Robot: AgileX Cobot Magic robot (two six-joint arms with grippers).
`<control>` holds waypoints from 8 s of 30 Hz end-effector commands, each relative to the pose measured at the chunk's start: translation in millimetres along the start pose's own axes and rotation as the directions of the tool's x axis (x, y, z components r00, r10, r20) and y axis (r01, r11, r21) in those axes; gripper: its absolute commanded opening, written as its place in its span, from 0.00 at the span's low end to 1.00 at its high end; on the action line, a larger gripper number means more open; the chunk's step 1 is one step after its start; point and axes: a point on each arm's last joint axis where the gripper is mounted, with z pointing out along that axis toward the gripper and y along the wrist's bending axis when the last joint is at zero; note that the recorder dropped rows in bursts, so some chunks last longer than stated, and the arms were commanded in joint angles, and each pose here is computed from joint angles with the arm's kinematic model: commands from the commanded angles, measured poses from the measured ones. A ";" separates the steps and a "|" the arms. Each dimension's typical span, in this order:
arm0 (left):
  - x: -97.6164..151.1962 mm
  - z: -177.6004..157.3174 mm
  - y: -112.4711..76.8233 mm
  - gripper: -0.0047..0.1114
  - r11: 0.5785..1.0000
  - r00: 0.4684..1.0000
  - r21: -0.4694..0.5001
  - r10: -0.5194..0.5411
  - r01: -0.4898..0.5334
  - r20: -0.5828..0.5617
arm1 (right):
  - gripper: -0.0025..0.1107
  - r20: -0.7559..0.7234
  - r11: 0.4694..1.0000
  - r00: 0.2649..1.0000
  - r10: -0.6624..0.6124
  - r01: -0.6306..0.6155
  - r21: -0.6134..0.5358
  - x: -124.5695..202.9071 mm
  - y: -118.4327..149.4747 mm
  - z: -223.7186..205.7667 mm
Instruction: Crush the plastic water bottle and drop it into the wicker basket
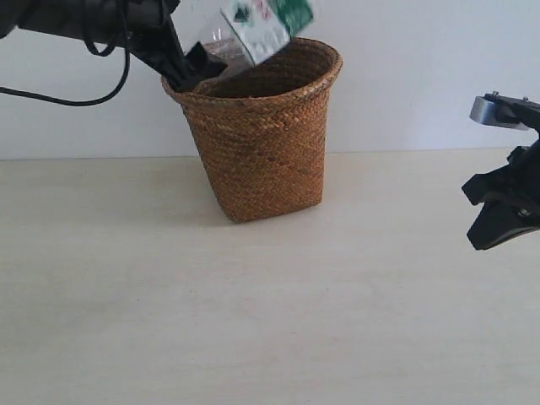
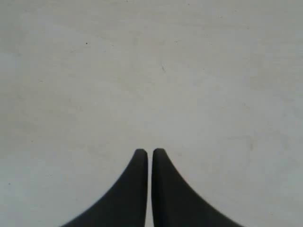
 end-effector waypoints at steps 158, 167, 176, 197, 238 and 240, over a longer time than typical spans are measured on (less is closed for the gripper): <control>200.0 -294.6 -207.2 0.08 0.621 0.745 -0.432 -0.629 0.654 0.224 | 0.02 0.918 0.885 0.282 -0.278 -0.297 0.359 250.6 60.8 -33.1; 200.0 -294.6 -207.2 0.08 0.621 0.745 -0.432 -0.629 0.654 0.224 | 0.02 0.918 0.885 0.282 -0.278 -0.297 0.359 250.6 60.8 -33.1; 200.0 -294.6 -207.2 0.08 0.621 0.745 -0.432 -0.629 0.654 0.224 | 0.02 0.918 0.885 0.282 -0.278 -0.297 0.359 250.6 60.8 -33.1; 200.0 -294.6 -207.2 0.08 0.621 0.745 -0.432 -0.629 0.654 0.224 | 0.02 0.919 0.889 0.342 -0.198 -0.333 0.315 253.6 57.1 -26.6; 200.0 -294.6 -207.2 0.08 0.621 0.745 -0.432 -0.629 0.654 0.224 | 0.02 0.848 0.874 0.502 -0.170 -0.320 0.365 261.3 51.2 -8.1; 200.0 -294.6 -207.2 0.08 0.621 0.745 -0.432 -0.629 0.654 0.224 | 0.02 0.848 0.874 0.502 -0.170 -0.320 0.365 261.3 51.2 -8.1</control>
